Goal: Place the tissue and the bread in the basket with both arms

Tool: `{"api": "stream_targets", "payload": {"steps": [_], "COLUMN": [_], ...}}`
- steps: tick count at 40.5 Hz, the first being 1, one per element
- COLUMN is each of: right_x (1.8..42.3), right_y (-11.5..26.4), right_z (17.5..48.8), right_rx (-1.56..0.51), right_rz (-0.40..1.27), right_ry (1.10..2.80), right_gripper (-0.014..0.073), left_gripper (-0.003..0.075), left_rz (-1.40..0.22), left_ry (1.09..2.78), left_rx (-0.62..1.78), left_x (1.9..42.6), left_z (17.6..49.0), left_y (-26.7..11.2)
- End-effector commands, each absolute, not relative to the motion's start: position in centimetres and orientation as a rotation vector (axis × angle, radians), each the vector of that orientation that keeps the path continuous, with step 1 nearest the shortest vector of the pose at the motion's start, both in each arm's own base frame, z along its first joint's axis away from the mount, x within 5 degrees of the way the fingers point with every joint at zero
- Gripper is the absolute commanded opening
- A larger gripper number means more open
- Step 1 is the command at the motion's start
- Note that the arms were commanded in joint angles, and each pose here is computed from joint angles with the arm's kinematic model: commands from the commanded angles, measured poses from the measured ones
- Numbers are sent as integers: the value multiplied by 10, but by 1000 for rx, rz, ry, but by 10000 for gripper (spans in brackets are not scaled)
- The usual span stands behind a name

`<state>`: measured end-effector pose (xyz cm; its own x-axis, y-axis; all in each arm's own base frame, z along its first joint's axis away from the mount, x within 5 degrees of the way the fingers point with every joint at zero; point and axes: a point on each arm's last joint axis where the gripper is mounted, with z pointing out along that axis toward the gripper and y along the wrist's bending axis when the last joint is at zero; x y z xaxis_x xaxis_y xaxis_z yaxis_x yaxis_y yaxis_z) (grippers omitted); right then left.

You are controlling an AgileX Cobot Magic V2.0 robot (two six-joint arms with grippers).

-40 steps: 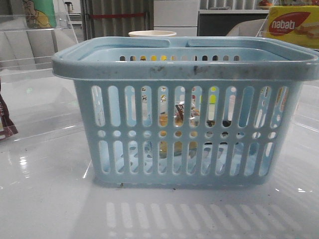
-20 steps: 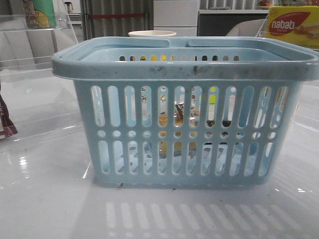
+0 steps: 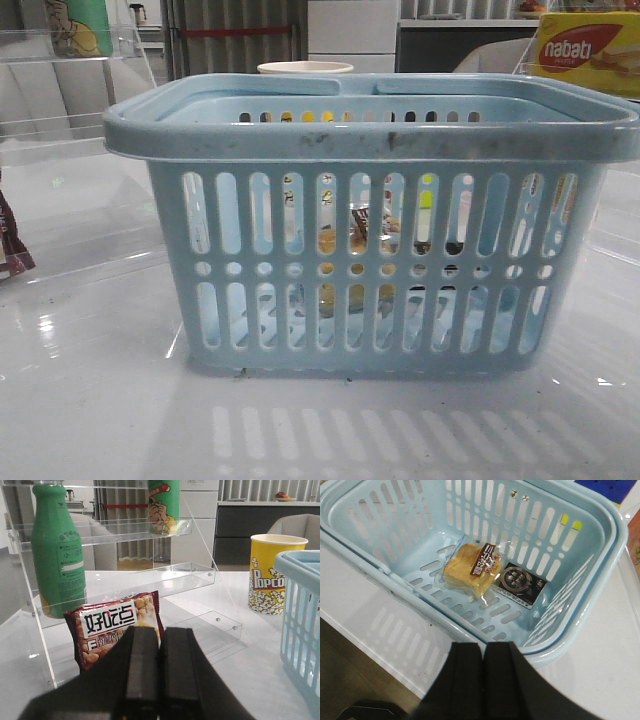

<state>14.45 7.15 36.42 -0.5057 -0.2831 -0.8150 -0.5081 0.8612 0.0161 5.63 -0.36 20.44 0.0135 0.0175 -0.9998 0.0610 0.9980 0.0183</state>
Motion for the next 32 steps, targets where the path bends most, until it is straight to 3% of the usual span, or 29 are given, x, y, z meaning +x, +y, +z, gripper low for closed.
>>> {"api": "stream_targets", "payload": {"steps": [1, 32], "right_x": [146, 146], "right_y": [71, 71], "right_z": [379, 379], "right_rx": [-553, -552], "right_rz": [313, 313], "right_ry": [2035, 2034], "right_gripper": [27, 27], "left_gripper": [92, 92], "left_rz": [-46, -58], "left_ry": [1410, 1404], "left_rx": [34, 44], "left_x": [54, 54], "left_z": [215, 217], "left_y": [-3, -3]}}
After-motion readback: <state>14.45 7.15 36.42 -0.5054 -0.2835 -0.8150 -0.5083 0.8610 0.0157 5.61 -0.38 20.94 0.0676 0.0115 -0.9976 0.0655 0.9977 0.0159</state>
